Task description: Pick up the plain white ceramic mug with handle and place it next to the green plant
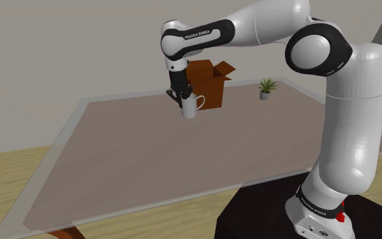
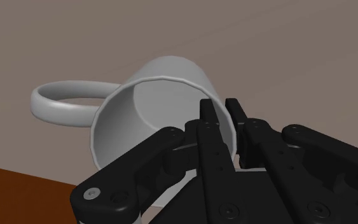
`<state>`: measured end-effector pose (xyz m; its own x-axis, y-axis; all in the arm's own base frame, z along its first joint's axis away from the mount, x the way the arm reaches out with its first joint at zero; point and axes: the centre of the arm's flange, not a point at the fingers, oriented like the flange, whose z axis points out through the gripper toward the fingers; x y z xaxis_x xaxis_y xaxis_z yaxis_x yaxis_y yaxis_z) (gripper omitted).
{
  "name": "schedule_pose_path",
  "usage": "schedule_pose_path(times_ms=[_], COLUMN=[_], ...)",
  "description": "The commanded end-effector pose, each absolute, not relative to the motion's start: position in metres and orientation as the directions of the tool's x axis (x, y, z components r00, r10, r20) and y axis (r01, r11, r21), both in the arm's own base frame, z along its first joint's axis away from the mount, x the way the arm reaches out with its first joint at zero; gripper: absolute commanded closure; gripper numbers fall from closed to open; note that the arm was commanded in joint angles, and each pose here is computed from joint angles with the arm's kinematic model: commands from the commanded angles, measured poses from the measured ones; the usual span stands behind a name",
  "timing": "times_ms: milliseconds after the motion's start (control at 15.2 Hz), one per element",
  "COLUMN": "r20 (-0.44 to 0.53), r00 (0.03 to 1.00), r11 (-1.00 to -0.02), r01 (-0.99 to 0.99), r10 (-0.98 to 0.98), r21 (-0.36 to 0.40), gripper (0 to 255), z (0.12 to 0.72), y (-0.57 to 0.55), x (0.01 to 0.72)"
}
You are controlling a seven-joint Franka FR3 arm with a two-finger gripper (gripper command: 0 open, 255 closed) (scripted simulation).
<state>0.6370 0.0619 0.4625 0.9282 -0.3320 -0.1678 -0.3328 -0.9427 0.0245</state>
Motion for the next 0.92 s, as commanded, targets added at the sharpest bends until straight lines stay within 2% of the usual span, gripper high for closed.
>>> schedule_pose_path(times_ms=[0,858], r20=[-0.168,-0.168], r00=[0.928,0.928], r11=[-0.943,-0.943], r01=[-0.333,-0.333], r10=[-0.332,-0.332], r21=[0.025,0.025], gripper=[255,255], z=[0.474,0.542], y=[0.061,0.061], x=[0.637,0.637])
